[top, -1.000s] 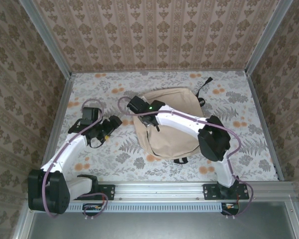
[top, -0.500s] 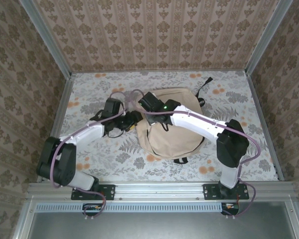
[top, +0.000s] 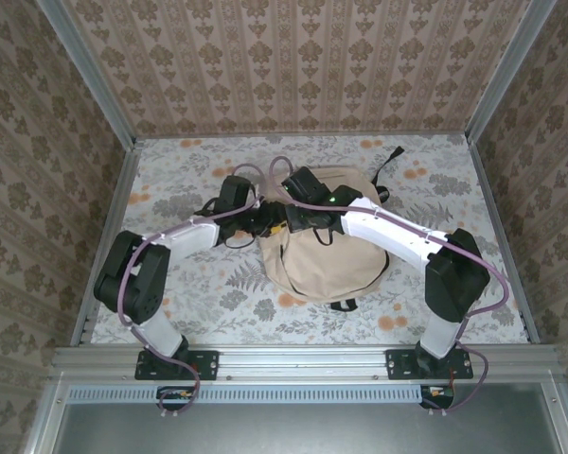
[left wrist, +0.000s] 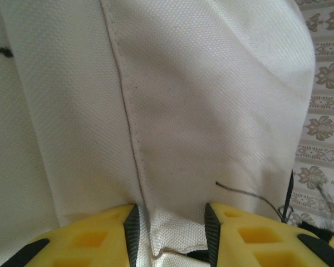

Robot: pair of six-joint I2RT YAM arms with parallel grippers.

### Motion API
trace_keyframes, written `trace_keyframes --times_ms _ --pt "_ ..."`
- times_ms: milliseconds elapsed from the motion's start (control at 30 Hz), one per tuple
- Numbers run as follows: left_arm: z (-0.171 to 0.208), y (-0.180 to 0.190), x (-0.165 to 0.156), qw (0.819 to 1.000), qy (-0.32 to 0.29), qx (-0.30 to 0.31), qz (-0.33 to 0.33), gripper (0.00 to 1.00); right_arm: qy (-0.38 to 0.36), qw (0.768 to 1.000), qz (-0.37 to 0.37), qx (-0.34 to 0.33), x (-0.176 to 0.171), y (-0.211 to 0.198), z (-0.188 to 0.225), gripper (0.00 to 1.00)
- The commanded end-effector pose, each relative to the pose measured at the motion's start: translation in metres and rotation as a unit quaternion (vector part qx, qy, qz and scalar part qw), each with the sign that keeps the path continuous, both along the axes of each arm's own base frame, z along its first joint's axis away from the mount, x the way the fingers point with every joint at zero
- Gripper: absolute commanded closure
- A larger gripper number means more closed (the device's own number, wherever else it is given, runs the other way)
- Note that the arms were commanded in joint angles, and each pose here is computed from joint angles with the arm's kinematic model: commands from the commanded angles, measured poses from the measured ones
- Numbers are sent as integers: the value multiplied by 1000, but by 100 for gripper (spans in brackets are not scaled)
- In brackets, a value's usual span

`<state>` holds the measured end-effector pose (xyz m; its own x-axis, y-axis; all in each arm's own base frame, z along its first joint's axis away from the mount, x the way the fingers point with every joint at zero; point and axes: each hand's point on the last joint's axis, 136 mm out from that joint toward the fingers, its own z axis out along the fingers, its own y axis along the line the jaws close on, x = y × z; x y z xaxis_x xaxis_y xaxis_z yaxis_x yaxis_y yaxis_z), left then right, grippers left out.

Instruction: Pack the student bag

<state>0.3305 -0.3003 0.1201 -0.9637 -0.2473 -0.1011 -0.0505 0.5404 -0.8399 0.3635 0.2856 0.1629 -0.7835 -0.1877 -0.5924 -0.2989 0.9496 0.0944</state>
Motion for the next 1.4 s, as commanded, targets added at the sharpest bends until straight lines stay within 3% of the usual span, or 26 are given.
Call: trace_keyframes --times_ms 0,167,367,733,933,1367 --pt "4 -11 3 1000 12 -15 -8 65 -11 999 -4 38 -2 1 21 100" --pt "6 -15 6 1000 11 -20 -7 77 -6 999 -6 35 -3 -2 16 100" --pt "4 -9 6 1000 8 -7 -3 100 -28 999 -38 -5 2 -23 17 100" --pt "-23 29 -1 997 22 74 32 100 -64 984 -129 -101 10 -83 20 100" --pt "-28 43 -1 995 26 87 41 100 -50 980 -165 -104 12 -109 12 100" --pt "-22 43 -1 996 15 84 31 100 -40 979 -176 -95 16 -127 8 100"
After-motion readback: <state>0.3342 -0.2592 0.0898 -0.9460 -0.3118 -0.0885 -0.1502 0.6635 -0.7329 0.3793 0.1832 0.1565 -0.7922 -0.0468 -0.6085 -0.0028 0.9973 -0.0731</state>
